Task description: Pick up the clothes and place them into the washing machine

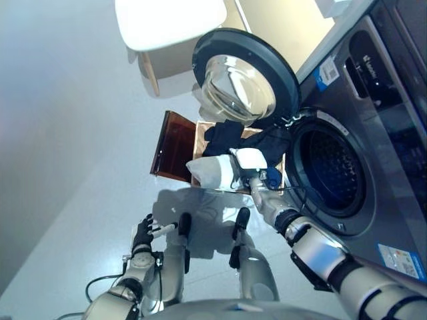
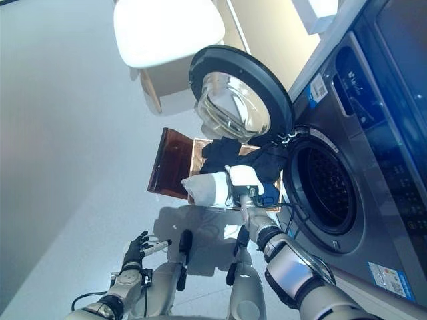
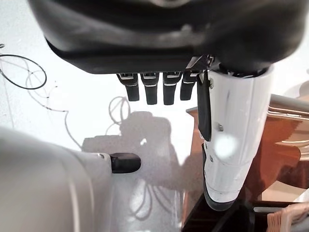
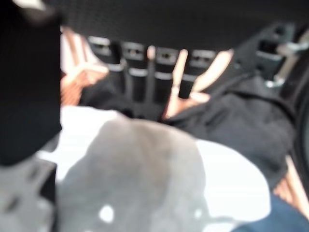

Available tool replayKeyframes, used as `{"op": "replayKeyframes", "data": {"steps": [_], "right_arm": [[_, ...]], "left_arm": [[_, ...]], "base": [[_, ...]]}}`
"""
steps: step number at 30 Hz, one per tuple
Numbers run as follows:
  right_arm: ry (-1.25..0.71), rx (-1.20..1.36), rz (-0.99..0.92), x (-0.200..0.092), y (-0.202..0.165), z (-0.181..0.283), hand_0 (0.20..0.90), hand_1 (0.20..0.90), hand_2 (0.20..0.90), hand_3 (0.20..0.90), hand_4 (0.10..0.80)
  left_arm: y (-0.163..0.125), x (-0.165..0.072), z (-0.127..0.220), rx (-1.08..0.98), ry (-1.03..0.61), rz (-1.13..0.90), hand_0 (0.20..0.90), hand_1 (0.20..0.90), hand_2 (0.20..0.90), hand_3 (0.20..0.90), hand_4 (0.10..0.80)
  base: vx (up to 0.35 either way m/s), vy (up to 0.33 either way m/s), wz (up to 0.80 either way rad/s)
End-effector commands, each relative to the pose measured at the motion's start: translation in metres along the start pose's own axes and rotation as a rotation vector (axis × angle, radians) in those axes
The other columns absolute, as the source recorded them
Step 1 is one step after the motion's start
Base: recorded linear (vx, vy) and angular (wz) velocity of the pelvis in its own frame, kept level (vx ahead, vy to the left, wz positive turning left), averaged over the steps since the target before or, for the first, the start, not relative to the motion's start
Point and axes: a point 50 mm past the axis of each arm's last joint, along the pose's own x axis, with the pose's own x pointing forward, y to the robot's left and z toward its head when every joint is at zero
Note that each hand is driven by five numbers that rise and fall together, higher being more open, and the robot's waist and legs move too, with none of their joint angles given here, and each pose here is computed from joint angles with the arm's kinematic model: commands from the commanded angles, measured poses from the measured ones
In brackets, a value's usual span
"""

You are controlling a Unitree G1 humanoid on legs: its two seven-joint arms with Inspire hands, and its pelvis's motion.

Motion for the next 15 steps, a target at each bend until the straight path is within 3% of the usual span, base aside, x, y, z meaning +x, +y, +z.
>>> {"op": "replayKeyframes", "data": {"steps": [1,15], "right_arm": [[0.031,-0.024,-0.243,0.027,-0.067,-0.007,0.9,0.9,0.9,0.9,0.8],[0.111,-0.065,-0.272,0.029,-0.083,-0.033,0.9,0.9,0.9,0.9,0.8]], "left_arm": [[0.0,0.0,0.009,-0.027,-0.063,0.013,0.9,0.9,0.9,0.9,0.8],[-0.008,0.0,0.031,-0.142,-0.15,-0.01,0.9,0.9,0.9,0.9,0.8]], "base": [[-0.041,0.003,0.06],[-0.038,0.005,0.04]]}}
